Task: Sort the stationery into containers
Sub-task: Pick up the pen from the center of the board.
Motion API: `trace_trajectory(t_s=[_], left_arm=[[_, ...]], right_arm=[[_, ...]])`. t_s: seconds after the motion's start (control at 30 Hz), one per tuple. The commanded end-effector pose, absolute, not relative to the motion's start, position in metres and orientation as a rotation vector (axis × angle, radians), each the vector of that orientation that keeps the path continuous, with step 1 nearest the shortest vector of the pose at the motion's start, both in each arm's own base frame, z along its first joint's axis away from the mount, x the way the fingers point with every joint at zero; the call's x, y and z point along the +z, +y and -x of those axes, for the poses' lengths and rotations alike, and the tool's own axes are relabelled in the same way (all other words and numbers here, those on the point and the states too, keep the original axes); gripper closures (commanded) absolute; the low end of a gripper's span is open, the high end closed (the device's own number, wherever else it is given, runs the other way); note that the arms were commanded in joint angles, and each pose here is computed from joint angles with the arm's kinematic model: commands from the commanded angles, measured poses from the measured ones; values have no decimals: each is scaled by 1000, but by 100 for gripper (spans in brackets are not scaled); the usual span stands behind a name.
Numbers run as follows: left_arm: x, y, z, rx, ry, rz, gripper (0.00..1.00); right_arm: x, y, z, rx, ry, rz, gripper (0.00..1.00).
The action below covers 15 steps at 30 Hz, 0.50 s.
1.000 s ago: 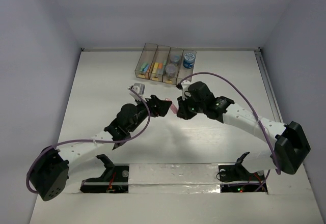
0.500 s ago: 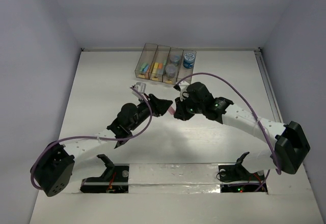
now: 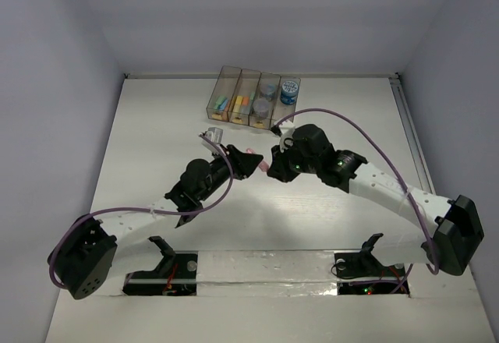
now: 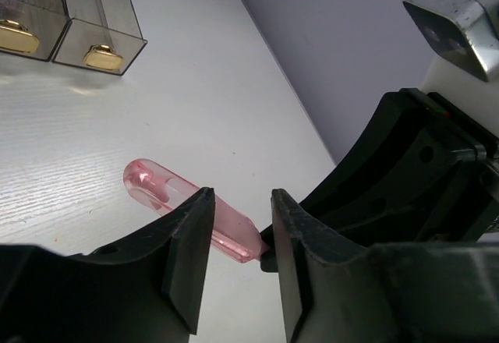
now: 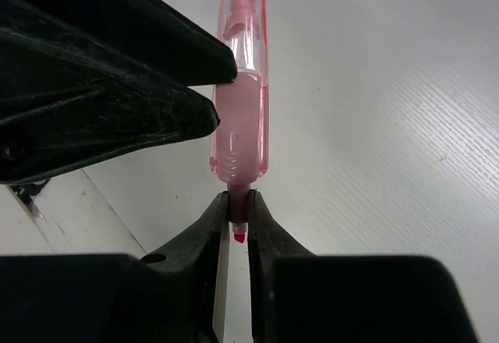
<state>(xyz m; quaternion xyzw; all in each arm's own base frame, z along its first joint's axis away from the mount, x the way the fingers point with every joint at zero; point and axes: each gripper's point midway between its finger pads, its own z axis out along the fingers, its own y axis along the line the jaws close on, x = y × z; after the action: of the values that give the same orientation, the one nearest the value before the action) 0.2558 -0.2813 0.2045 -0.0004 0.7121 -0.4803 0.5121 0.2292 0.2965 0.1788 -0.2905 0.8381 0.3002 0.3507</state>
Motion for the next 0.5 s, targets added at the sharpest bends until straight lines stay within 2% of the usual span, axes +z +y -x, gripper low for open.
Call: trace_trajectory(t_s=[0.0,0.23,0.37,0.47], left_arm=[[207,-275,-257,-1157,1686,27,66],[213,-268,-262,-1124,1666,58,51],[217,-266,-263,-1118,1654,67,44],[214,-269,-263,-1121,1663,57,42]], right_arm=[[220,308,-236,823,2030,740,100],[218,309,-230,826,2040,768,100],[214,307,-229,819,2051,769,100],[217,308,-229,827,2038,765,100]])
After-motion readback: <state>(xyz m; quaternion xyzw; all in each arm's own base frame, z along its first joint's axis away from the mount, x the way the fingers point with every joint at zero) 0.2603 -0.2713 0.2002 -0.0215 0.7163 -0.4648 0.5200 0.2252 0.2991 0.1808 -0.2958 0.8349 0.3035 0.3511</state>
